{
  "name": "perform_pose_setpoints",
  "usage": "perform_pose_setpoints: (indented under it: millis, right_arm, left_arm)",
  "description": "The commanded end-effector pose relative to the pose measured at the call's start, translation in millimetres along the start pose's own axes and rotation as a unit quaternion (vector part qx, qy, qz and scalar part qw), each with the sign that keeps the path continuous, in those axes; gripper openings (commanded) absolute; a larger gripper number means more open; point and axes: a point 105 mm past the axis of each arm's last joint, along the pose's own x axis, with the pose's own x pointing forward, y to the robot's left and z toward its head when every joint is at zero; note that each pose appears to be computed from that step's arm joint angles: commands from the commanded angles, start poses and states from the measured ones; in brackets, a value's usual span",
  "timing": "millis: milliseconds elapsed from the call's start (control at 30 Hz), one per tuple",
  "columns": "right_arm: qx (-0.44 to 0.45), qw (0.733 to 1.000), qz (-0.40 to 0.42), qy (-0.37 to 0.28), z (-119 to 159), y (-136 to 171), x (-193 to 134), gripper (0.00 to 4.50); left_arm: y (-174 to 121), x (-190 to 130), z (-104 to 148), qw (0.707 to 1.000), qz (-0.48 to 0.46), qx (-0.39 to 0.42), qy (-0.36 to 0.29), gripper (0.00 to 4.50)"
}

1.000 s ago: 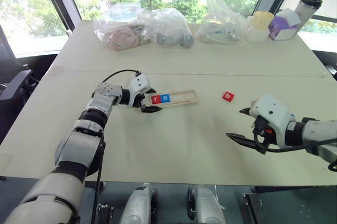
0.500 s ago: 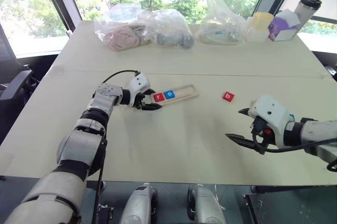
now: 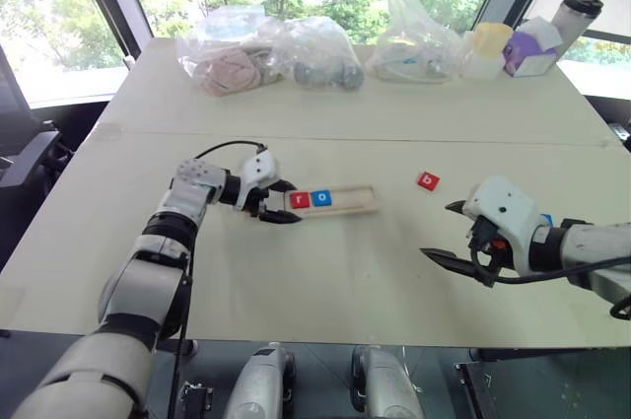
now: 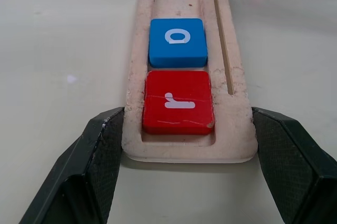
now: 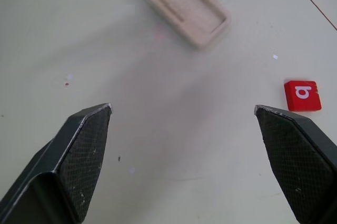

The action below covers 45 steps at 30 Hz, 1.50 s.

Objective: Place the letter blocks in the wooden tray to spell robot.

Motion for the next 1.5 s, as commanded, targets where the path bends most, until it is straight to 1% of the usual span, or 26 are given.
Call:
perform_pose_setpoints:
  millis: [33, 233, 433, 633, 767, 967, 1467, 1500]
  right_arm:
    - [-0.016, 1.0, -0.007, -0.009, 6.9, -0.4, -4.4, 4.5]
    - [-0.018, 1.0, -0.005, -0.009, 7.7, 0.5, -4.0, 4.5]
    - [-0.018, 1.0, 0.0, -0.013, 8.9, 2.7, -1.7, 4.5]
    - [-0.018, 1.0, 0.002, -0.016, 10.3, 3.9, 1.0, 4.5]
    - [-0.016, 1.0, 0.002, -0.02, 11.0, 4.8, 2.7, 4.5]
    - [-0.014, 1.0, 0.001, -0.024, 11.1, 5.2, 4.3, 4.5]
    - [-0.015, 1.0, 0.0, -0.026, 11.6, 5.5, 6.0, 4.5]
    - [-0.015, 1.0, 0.0, -0.026, 11.6, 5.3, 6.0, 4.5]
  left_arm:
    - [-22.5, 3.2, -3.0, 0.998, -0.055, 0.023, 0.009, 3.14]
    - [-50.1, 2.7, 3.4, 0.996, -0.08, 0.044, -0.003, 3.14]
    - [-64.3, 4.4, 7.1, 0.995, -0.082, 0.053, -0.001, 3.14]
    - [-63.8, 10.0, 9.0, 0.997, -0.055, 0.049, -0.001, 3.14]
    - [-60.5, 16.7, 16.4, 0.998, -0.033, 0.043, -0.013, 3.14]
    - [-63.7, 22.7, 22.4, 0.998, -0.03, 0.042, -0.022, 3.14]
    - [-64.9, 23.2, 23.6, 0.998, -0.034, 0.048, -0.018, 3.14]
    - [-64.6, 23.1, 23.4, 0.998, -0.033, 0.047, -0.018, 4.2]
